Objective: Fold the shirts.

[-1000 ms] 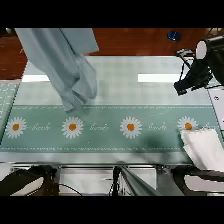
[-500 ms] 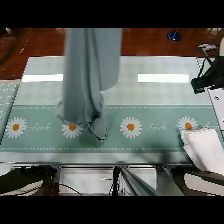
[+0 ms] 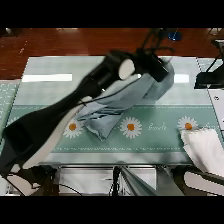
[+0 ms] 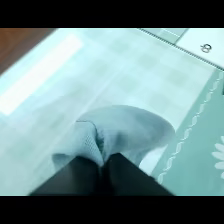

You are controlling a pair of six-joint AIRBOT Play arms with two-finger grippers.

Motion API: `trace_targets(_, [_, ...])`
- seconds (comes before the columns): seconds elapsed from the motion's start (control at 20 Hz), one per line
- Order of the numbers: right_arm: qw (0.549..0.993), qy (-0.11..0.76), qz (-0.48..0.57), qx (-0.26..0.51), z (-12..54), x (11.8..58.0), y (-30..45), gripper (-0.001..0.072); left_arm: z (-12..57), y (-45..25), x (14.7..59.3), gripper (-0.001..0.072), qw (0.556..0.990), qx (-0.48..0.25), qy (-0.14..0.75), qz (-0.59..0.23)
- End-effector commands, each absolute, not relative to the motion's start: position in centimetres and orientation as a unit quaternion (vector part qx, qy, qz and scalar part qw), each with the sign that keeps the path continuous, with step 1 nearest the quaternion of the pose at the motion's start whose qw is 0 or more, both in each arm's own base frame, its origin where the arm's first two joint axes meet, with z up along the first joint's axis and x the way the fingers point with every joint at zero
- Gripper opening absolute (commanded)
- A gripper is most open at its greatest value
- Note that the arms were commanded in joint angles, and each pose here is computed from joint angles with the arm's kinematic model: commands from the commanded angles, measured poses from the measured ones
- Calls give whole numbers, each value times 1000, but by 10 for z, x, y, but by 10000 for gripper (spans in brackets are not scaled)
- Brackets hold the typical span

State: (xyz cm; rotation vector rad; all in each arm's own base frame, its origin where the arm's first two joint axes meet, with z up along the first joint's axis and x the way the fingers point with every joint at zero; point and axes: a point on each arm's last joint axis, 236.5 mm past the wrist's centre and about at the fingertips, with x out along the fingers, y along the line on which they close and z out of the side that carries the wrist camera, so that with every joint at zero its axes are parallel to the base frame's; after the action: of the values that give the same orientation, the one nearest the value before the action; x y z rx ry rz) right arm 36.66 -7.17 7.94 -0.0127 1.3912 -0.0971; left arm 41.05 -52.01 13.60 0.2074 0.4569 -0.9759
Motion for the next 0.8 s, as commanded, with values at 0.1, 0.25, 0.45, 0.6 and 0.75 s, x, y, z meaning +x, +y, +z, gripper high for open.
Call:
trace_targets(0.1, [790, 612, -25, 17, 83, 384, -61, 606, 137, -517, 428, 620, 860, 115, 207, -452])
trace_targets(0.25, [792, 609, -16, 25, 83, 385, -55, 606, 198, -417, 468, 619, 887, 159, 212, -379])
trace_targets(0.45, [794, 607, -3, 37, 84, 387, -47, 606, 209, -199, 467, 614, 885, 154, 395, -191])
trace_targets(0.6, [794, 607, -2, 38, 84, 387, -46, 606, 147, -78, 408, 613, 805, 86, 577, -108])
trace_targets(0.75, [794, 607, -2, 38, 84, 387, -46, 606, 79, -62, 351, 613, 745, -47, 650, -145])
